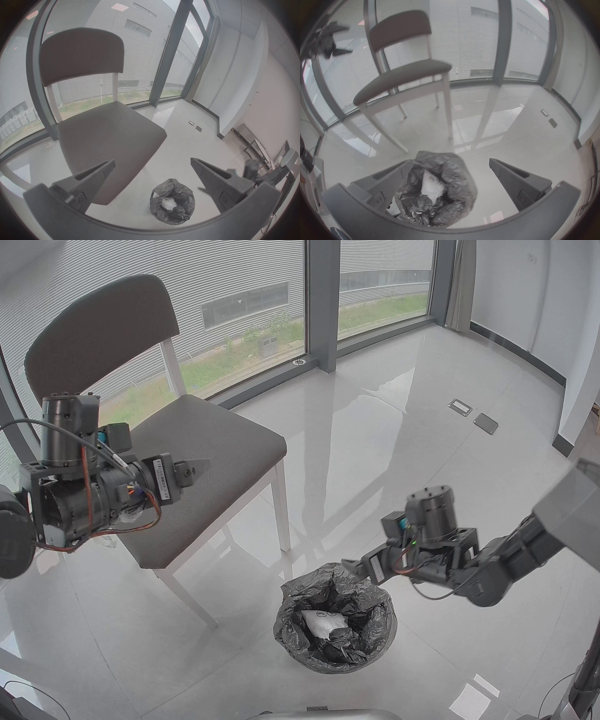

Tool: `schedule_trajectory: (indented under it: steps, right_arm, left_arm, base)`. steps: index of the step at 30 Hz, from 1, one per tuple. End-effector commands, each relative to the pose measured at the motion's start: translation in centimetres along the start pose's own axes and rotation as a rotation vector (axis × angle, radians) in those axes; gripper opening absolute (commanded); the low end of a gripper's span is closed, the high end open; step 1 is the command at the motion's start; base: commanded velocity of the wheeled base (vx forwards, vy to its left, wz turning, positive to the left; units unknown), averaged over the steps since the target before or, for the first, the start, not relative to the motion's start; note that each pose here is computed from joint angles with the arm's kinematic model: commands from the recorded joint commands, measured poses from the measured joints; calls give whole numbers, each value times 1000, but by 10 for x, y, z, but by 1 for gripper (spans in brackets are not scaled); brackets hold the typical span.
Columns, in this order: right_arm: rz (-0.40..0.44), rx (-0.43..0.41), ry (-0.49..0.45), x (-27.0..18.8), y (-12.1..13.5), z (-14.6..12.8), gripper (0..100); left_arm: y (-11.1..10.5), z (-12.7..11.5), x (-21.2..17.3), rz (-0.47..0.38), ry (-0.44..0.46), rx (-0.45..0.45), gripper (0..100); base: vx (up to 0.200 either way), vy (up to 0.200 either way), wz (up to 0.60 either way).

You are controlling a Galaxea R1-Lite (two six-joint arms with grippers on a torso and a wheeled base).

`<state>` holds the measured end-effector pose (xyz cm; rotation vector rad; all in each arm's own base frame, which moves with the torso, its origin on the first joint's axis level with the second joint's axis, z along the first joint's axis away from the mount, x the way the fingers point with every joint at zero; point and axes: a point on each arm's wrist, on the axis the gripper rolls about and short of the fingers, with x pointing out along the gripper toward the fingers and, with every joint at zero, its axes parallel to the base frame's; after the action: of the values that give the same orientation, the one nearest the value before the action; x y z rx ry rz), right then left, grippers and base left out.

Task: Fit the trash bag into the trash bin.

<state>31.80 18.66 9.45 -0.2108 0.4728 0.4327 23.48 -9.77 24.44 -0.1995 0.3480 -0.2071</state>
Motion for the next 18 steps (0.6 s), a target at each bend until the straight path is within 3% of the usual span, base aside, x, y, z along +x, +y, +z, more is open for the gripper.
schedule_trajectory:
  steps: [1, 3, 8, 13, 18]
  right_arm:
    - [-272, 129, -206, -114, -58, 32, 100]
    - [-369, 161, -268, -156, -69, 31, 100]
    - [-479, 164, -351, -253, -71, 16, 100]
    - [-518, 123, -291, -352, -53, -34, 100]
    - [-598, 140, -212, -412, -37, -79, 100]
  left_arm:
    - [18, 29, -70, 109, -135, 31, 100]
    - [20, 34, -99, 153, -175, 70, 100]
    - [29, 28, -174, 196, -191, 100, 100]
    - [46, -3, -243, 258, -192, 99, 100]
    - [57, -31, -293, 317, -220, 83, 100]
  base:
    - [0, 0, 0]
    - [0, 0, 0]
    - [0, 0, 0]
    - [0, 0, 0]
    - [0, 0, 0]
